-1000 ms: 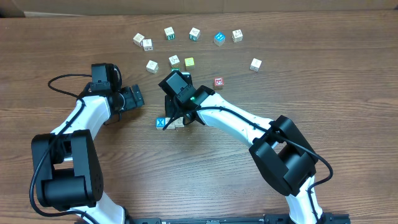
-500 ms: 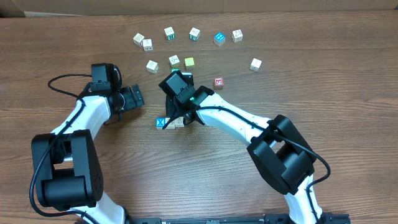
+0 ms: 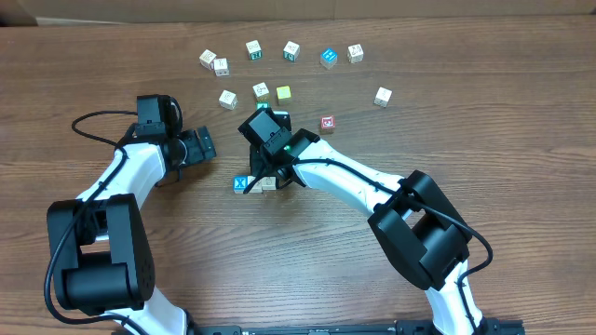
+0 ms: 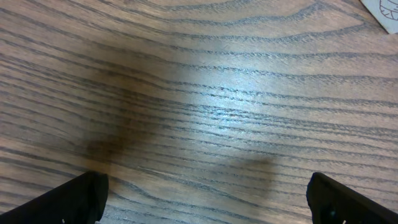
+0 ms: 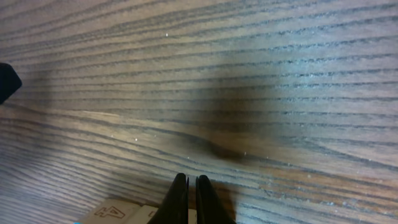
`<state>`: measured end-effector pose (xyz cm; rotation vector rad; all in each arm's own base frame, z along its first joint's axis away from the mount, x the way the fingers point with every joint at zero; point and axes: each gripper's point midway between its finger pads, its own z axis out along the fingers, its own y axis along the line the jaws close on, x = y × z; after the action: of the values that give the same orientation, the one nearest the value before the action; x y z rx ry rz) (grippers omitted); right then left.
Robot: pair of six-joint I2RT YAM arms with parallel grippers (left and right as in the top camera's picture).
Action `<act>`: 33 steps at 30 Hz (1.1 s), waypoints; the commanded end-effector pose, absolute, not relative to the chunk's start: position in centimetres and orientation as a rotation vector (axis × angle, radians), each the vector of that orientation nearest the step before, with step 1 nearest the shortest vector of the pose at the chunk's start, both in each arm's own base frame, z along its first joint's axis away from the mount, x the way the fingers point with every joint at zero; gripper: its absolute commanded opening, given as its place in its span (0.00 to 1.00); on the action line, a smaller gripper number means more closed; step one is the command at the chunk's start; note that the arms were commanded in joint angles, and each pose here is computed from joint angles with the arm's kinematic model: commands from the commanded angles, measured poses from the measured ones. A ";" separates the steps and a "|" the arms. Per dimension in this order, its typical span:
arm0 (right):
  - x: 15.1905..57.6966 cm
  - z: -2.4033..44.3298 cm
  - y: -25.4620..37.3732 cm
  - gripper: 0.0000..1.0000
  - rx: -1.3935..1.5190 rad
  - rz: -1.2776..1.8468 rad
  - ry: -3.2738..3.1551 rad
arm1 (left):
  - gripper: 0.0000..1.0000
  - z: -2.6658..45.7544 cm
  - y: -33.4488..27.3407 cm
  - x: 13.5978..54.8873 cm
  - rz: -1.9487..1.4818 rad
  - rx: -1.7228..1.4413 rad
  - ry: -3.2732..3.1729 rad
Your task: Form a horizontal line
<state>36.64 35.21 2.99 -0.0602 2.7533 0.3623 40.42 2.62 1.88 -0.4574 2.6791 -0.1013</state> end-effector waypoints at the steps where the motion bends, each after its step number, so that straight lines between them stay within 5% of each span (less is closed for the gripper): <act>1: 36.4 2.4 35.0 0.04 -0.051 0.358 2.773 | 0.99 1.3 2.4 40.2 -0.114 -0.471 2.695; 33: 35.2 2.1 35.3 0.04 -0.071 0.393 2.827 | 1.00 1.3 2.4 40.2 -0.114 -0.471 2.695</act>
<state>35.37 35.36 2.58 -0.0803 2.8146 0.3942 40.42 2.62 1.88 -0.4574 2.6791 -0.1013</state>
